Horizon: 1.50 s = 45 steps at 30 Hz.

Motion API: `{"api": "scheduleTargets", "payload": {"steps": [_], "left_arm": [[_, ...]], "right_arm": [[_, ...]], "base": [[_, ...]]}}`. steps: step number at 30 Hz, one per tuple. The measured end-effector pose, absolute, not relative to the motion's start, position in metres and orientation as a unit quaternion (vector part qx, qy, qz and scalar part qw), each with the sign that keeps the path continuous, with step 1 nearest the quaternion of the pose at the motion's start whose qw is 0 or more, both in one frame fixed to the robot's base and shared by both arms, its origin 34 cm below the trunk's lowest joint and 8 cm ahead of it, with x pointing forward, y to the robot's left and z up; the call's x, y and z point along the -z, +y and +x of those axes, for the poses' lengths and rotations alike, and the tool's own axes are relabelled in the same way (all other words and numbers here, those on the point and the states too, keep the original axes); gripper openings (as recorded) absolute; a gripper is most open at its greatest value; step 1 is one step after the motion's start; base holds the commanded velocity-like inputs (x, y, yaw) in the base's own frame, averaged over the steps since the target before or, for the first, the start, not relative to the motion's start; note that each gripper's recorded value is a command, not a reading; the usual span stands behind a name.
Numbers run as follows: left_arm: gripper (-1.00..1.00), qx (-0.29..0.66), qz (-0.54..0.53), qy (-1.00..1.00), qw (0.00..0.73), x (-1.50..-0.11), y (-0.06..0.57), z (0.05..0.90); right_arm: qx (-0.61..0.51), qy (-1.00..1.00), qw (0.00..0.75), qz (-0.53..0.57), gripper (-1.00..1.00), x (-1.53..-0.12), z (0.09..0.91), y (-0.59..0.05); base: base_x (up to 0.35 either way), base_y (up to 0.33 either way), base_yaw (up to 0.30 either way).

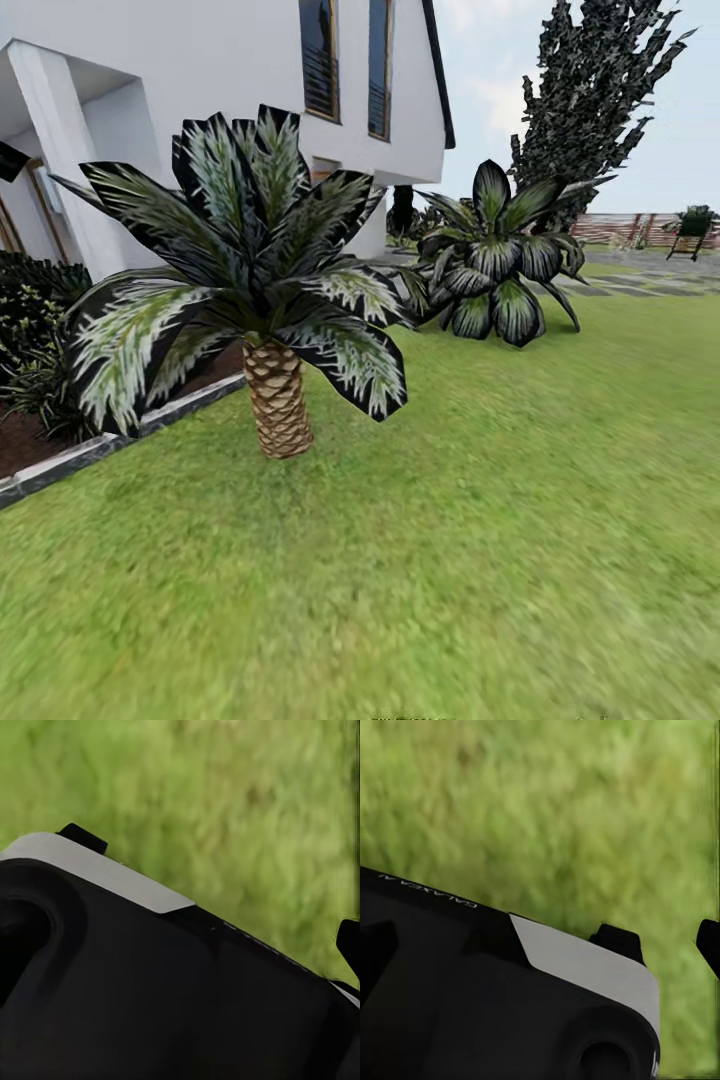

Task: Take the three Easter eggs out of the wicker basket on the lawn in the garden, then place them on the lawn next to a single tree (choose any tree) so that all three eggs are next to the same tree and none are left in the basket.

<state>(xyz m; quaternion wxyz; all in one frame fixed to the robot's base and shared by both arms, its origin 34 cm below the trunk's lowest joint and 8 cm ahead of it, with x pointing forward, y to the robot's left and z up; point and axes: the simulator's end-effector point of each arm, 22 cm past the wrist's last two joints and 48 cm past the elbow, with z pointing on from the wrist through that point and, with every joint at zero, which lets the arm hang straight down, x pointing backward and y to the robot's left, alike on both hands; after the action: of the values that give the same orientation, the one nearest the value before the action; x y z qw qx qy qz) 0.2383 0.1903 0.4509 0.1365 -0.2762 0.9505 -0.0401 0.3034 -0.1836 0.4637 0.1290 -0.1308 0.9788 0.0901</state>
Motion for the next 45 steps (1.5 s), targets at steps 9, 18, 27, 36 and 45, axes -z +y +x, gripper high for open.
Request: {"api": "scheduleTargets", "payload": {"steps": [9, 18, 27, 36, 45], "left_arm": [[1.0, 0.039, -0.276, 0.951, 0.133, -0.45, 0.191, 0.235], [1.0, 0.037, -0.276, 0.952, 0.129, -0.449, 0.191, 0.232], [1.0, 0.036, -0.276, 0.952, 0.125, -0.449, 0.191, 0.229], [1.0, 0.036, -0.276, 0.953, 0.122, -0.448, 0.19, 0.226], [1.0, 0.035, -0.276, 0.953, 0.118, -0.448, 0.19, 0.224]], "right_arm": [[-0.091, 0.979, 0.125, -0.13, 1.0, -0.462, 0.301, -0.184], [-0.091, 0.98, 0.122, -0.13, 1.0, -0.461, 0.298, -0.184], [-0.091, 0.98, 0.118, -0.13, 1.0, -0.46, 0.295, -0.184], [-0.092, 0.981, 0.115, -0.129, 1.0, -0.459, 0.293, -0.183], [-0.093, 0.981, 0.111, -0.129, 1.0, -0.458, 0.29, -0.183]], "base": [[0.0, -0.213, -0.263], [0.006, -0.252, -0.263], [0.073, -0.295, -0.263], [0.1, -0.301, -0.262], [0.22, -0.243, -0.259]]}}
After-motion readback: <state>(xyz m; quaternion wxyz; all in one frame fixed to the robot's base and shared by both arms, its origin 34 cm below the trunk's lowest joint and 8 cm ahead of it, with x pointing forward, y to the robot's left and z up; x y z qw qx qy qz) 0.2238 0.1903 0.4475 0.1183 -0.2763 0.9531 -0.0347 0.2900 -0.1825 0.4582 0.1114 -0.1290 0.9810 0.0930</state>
